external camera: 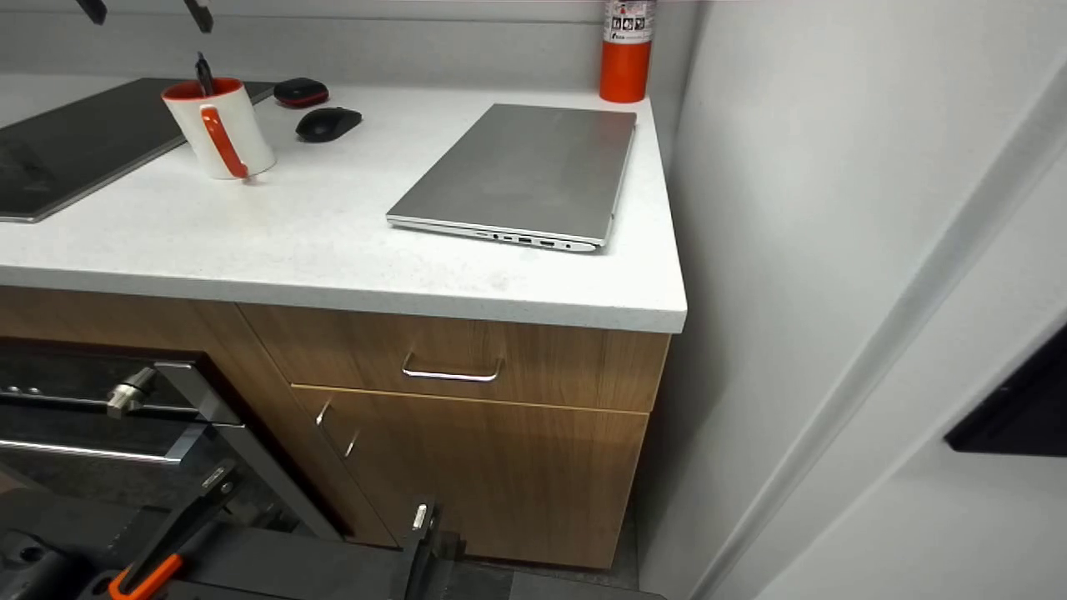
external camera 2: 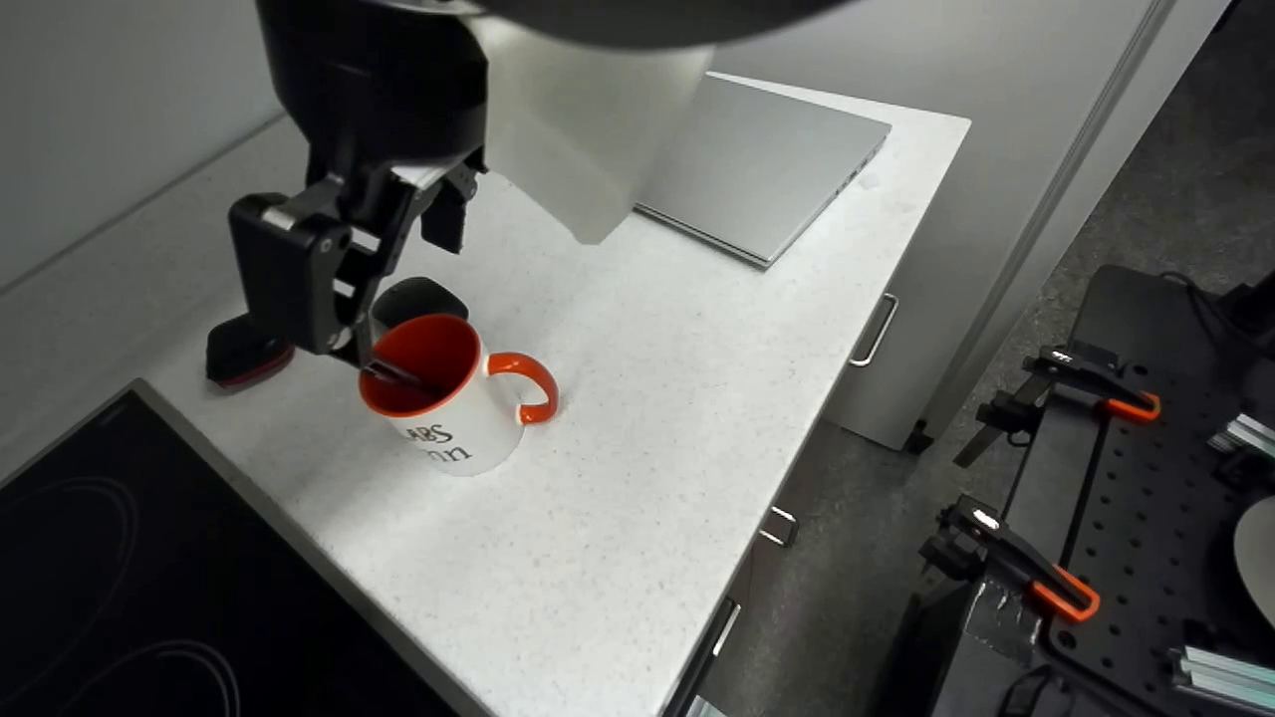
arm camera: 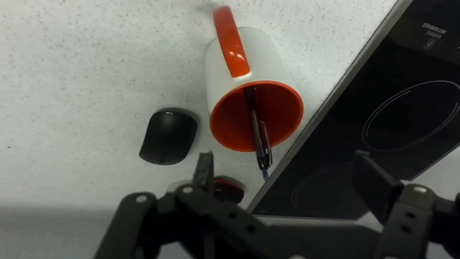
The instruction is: Place the pen in the mug on the counter
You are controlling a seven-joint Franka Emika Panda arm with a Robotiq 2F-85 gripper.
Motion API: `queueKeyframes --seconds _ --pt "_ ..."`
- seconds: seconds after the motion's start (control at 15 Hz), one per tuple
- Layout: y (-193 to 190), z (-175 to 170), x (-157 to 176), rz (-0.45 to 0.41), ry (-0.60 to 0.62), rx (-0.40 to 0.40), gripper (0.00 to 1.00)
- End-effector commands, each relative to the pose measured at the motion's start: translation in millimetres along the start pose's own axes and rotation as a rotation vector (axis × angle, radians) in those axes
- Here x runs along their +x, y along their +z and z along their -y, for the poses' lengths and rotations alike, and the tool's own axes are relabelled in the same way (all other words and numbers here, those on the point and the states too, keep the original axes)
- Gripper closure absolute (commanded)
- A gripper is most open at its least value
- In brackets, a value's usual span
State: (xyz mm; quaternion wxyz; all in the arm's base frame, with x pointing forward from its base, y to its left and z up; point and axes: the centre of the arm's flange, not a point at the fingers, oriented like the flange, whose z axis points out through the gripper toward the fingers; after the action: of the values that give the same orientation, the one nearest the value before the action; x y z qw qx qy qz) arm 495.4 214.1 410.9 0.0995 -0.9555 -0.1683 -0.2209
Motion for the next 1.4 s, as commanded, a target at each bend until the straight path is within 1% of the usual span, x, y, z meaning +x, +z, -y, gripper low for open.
queueKeyframes --seconds 0.0,0.2,0.27,0.8,1.33 --pt "1.2 0.4 1.2 0.000 -0.002 0.002 0.00" --pt "0.8 0.6 3.4 -0.003 -0.003 0.003 0.00" --pt "5.8 0.6 5.6 -0.006 -0.004 -0.004 0.00" --pt "34.8 -2.5 15.4 -0.001 -0.031 0.024 0.00" --pt "62.3 -1.5 28.2 -0.031 -0.110 0.072 0.00"
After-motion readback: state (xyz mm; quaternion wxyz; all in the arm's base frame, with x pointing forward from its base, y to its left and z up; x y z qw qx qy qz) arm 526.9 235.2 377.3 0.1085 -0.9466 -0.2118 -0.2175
